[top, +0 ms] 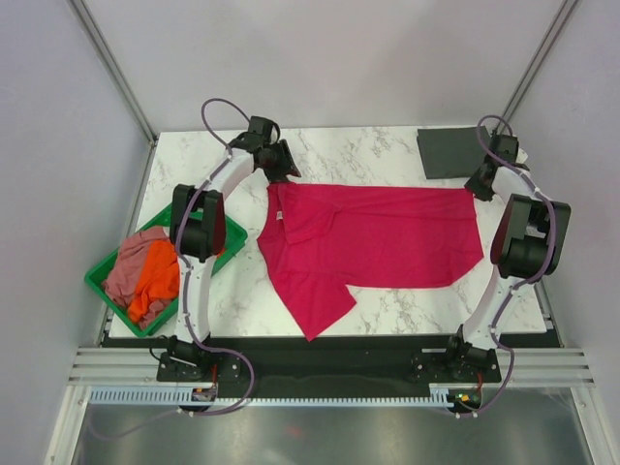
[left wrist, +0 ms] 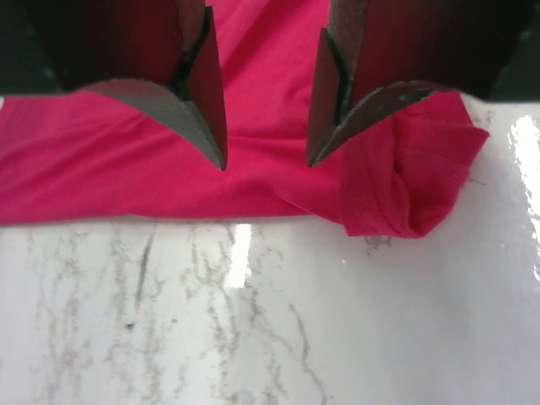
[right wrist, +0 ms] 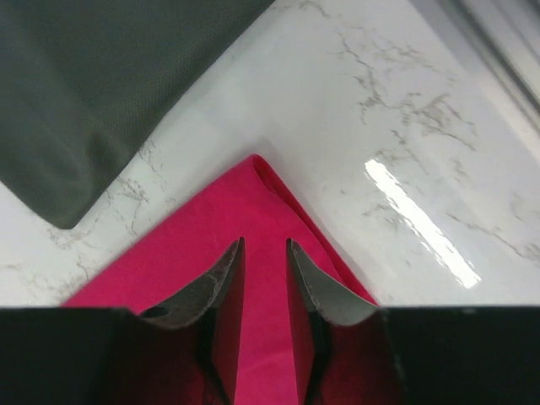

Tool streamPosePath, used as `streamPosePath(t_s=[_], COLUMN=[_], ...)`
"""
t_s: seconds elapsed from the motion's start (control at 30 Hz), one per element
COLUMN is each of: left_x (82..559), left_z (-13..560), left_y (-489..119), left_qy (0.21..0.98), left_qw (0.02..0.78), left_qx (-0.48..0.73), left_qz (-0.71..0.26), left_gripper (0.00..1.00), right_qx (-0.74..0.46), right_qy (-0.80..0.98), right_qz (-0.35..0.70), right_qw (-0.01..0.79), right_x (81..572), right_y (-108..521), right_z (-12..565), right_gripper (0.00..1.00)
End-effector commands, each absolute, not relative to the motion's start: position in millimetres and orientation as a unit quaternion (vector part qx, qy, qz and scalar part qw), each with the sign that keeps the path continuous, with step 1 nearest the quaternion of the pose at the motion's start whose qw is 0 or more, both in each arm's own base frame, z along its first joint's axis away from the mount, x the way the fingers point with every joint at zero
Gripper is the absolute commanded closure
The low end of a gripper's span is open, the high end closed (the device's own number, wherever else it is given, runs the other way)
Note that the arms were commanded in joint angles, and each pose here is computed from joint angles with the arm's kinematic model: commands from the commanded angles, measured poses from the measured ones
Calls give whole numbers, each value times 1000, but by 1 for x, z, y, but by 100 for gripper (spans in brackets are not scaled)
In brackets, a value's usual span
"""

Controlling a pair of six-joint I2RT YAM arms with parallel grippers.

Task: Fold and stack the t-shirts
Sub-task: Fold the tshirt

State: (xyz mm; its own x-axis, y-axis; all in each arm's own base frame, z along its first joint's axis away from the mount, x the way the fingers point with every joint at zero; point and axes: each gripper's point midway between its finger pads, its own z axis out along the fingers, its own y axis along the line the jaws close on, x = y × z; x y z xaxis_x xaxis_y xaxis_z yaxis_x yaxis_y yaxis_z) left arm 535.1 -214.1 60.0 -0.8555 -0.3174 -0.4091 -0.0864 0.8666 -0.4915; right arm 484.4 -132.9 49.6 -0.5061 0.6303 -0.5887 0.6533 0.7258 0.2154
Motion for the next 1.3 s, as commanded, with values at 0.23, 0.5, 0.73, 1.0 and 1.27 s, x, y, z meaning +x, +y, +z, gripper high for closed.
streamPosePath(t_s=[0.23,0.5,0.73,1.0,1.27], left_x=[467,349,292,277,267], left_z=[202,175,125,54,20], left_y=[-218,-241,-266,-246,-230], left_qy=[896,910,921,945,958], left_qw=[302,225,181,143,122], left_qx=[-54,20,15,-51,-79], left_qz=[-322,-348,-345,-291,-247], left_gripper=[45,46,46,46,46], right_qx=[370,318,293,300,326], right_qy=[885,916,935,934,922], right_qz=[-85,-99,-53,-55,-134], right_qw=[269,223,193,185,157], right_x=[374,322,308,301,268], right_y=[-120,-72,-31,-26,-48], right_z=[120,94,57,37,33], right_gripper=[61,59,65,64,66])
